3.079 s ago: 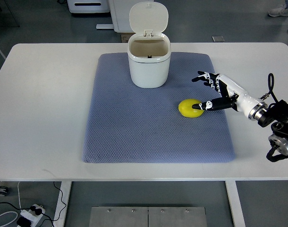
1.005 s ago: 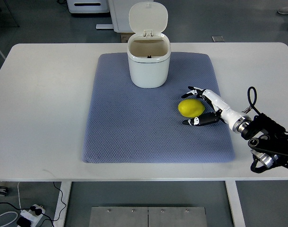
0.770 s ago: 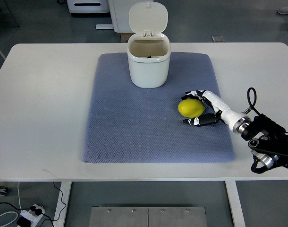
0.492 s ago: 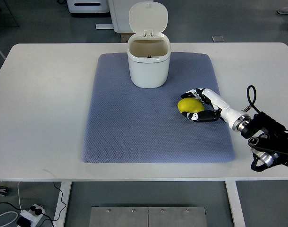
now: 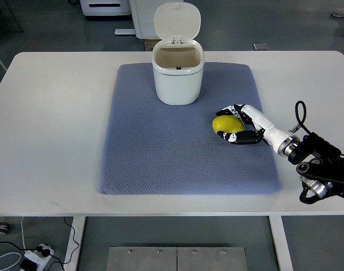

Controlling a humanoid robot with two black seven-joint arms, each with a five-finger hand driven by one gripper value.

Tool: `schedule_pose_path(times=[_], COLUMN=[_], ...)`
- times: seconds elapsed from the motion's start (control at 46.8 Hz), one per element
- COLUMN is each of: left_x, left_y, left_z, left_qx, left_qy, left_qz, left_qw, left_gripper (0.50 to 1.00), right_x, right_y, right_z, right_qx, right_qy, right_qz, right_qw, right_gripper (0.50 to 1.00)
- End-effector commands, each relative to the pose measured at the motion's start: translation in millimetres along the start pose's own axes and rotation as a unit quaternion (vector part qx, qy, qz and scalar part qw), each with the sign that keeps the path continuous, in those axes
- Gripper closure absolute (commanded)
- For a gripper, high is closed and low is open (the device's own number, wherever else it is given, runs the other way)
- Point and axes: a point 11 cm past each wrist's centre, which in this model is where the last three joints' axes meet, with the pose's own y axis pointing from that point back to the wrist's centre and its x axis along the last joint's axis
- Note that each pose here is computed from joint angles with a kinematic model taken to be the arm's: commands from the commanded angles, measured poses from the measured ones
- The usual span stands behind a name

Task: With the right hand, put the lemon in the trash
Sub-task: 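Lift the lemon with the right hand and carry it above the bin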

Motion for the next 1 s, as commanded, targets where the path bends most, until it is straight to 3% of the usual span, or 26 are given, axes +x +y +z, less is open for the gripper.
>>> schedule_pose_path(times=[0.0, 0.706, 0.984], left_x=[0.0, 0.0, 0.0], left_y=[0.0, 0.0, 0.0], left_z=[0.0, 0.0, 0.0], left_qx=[0.0, 0.0, 0.0], left_qy=[0.0, 0.0, 0.0], left_qz=[0.0, 0.0, 0.0], left_qw=[1.0, 1.0, 1.0], left_gripper=[0.5, 0.5, 0.5], right_x=[5.6, 111.1, 122.8], right_y=[-0.7, 20.6, 19.9], right_z=[-3.2, -23.8, -35.5], right_qx=[0.003, 0.015, 0.027], right_qy=[0.002, 0.027, 0.024], right_qz=[0.005, 0.086, 0.092], right_qw=[1.0, 0.996, 0.995], right_gripper=[0.988, 0.957, 0.95])
